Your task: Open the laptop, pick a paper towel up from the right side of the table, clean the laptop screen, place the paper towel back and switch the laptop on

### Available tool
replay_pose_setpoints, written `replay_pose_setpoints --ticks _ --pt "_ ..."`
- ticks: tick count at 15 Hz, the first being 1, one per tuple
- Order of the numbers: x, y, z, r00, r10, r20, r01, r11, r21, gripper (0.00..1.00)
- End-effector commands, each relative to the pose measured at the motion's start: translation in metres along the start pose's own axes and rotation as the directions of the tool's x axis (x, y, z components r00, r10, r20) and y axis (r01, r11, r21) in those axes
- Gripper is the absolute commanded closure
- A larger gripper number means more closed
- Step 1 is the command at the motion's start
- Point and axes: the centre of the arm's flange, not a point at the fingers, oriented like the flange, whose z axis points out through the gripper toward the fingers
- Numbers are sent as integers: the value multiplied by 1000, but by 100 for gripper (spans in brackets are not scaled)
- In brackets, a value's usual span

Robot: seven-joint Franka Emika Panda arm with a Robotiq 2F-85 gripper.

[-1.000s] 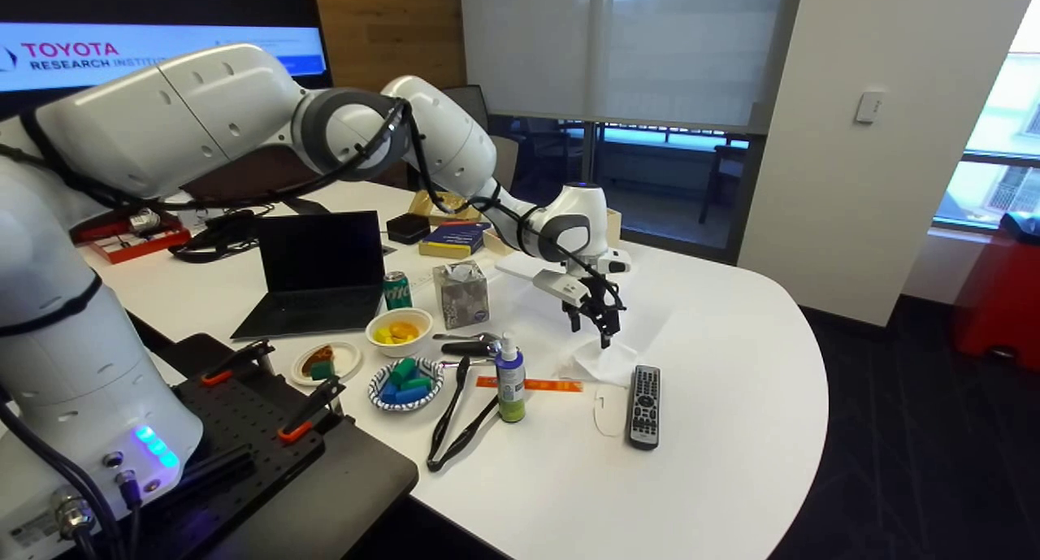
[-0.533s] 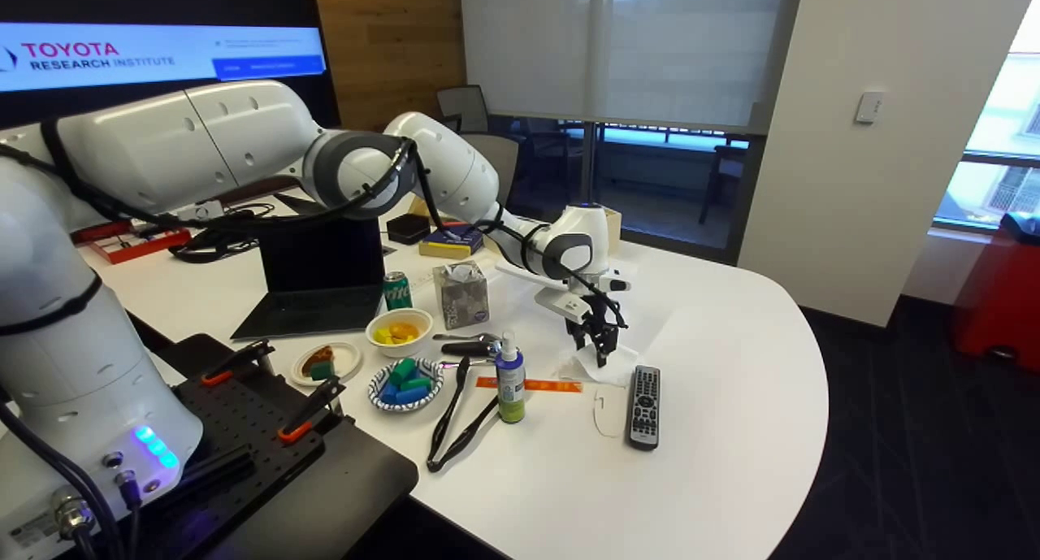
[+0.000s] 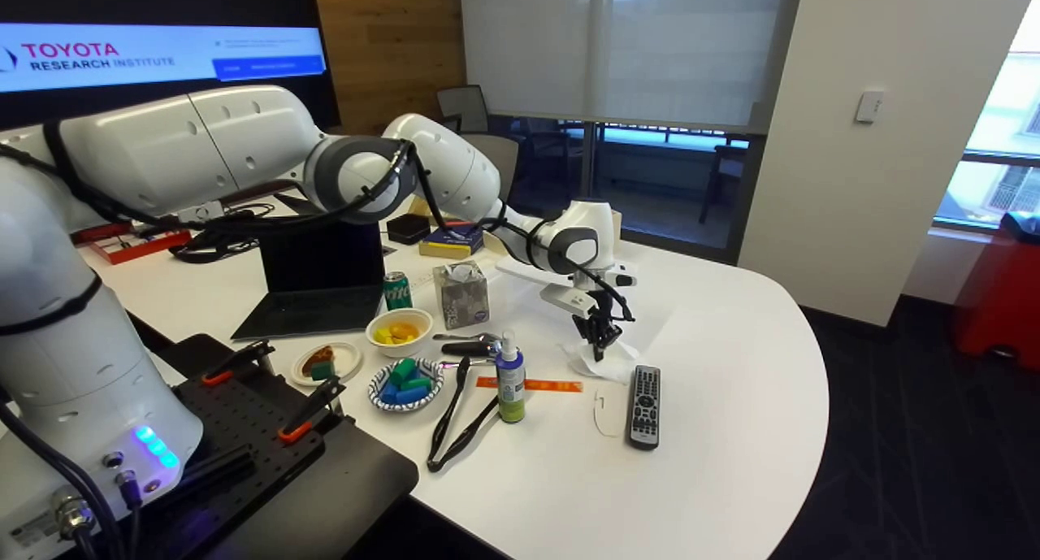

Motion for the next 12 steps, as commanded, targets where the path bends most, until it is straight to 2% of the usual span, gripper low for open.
replay_pose_setpoints --ticks 1,4,7,12 --pt "-6 11 -34 999 -1 53 0 1000 7 100" --pt "-21 14 -87 999 -32 12 31 999 37 100" --pt "-24 5 -136 992 -121 -43 124 990 67 100" --pt "-40 -44 -207 945 -314 -89 321 943 88 100"
